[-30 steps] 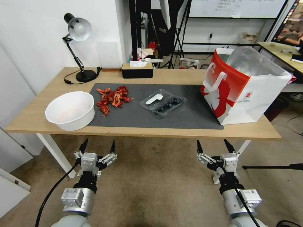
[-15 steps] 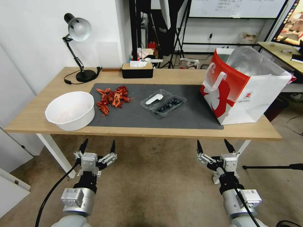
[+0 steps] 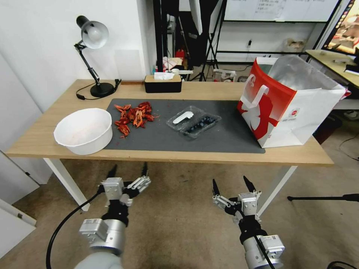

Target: Close the takeout container lid, then place the container into the takeout bag.

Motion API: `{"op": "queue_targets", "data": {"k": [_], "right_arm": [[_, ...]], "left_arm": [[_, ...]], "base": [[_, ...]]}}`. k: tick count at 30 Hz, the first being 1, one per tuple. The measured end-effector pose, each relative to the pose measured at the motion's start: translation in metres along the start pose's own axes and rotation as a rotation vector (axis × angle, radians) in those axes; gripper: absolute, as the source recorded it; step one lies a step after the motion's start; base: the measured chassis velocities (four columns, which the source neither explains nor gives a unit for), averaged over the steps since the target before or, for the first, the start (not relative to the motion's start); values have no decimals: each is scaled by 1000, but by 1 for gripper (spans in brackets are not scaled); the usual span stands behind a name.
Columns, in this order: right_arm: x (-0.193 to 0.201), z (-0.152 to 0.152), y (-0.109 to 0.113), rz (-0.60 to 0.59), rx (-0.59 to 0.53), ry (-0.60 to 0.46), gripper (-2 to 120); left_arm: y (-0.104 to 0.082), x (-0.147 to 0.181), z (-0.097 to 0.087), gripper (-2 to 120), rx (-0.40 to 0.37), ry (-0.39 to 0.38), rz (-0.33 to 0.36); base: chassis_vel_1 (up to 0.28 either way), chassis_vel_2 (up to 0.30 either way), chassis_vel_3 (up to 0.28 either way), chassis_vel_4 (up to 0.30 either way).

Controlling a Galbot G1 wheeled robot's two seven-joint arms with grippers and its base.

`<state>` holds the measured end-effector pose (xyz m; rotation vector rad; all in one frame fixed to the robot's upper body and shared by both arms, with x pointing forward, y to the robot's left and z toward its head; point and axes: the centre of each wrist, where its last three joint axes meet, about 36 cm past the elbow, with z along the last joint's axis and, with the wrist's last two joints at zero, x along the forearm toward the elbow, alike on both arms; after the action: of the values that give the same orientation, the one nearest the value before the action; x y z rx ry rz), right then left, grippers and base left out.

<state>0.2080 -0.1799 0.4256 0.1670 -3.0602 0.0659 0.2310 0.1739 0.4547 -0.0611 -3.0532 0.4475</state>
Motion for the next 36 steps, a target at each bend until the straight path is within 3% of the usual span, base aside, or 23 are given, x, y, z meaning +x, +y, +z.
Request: {"op": "queue_targets", "data": {"k": [12, 26, 36], "right_arm": [[-3, -6, -4, 9, 6, -22, 100], [-9, -3, -13, 1, 23, -16, 100], [-44, -16, -30, -29, 51, -68, 100]], "left_arm": [[4, -2, 0, 100, -7, -23, 30], [16, -5, 9, 100, -38, 2, 66], [27, -15, 16, 100, -64, 9, 103]], "base": [[0, 0, 0, 0], [0, 0, 0, 0], [0, 0, 0, 0]]}}
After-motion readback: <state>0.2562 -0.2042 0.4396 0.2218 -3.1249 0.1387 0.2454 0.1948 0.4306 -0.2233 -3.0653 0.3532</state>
